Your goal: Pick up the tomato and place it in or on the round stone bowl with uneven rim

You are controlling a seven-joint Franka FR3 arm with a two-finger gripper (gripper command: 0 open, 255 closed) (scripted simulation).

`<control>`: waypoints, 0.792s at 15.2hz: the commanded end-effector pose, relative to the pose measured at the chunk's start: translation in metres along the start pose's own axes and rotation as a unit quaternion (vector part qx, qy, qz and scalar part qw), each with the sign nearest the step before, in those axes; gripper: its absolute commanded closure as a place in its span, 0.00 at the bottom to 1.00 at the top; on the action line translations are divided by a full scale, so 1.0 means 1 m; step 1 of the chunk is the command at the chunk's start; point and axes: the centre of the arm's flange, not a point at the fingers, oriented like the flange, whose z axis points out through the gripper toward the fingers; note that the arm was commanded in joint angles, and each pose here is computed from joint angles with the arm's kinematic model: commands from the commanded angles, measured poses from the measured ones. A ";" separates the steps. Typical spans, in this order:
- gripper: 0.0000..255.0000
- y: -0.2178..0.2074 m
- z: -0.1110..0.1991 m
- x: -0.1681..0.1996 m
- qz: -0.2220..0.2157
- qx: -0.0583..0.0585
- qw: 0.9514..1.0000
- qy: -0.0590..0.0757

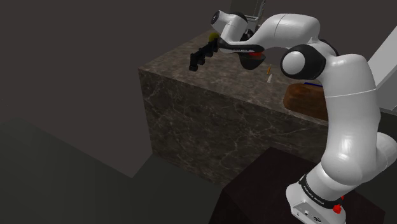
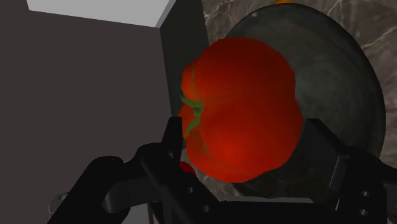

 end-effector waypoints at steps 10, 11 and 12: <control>0.00 0.000 -0.050 0.000 0.000 0.000 1.000 0.000; 0.00 0.000 -0.050 0.000 0.000 0.000 1.000 0.000; 0.00 0.000 -0.050 0.000 0.000 0.000 1.000 0.000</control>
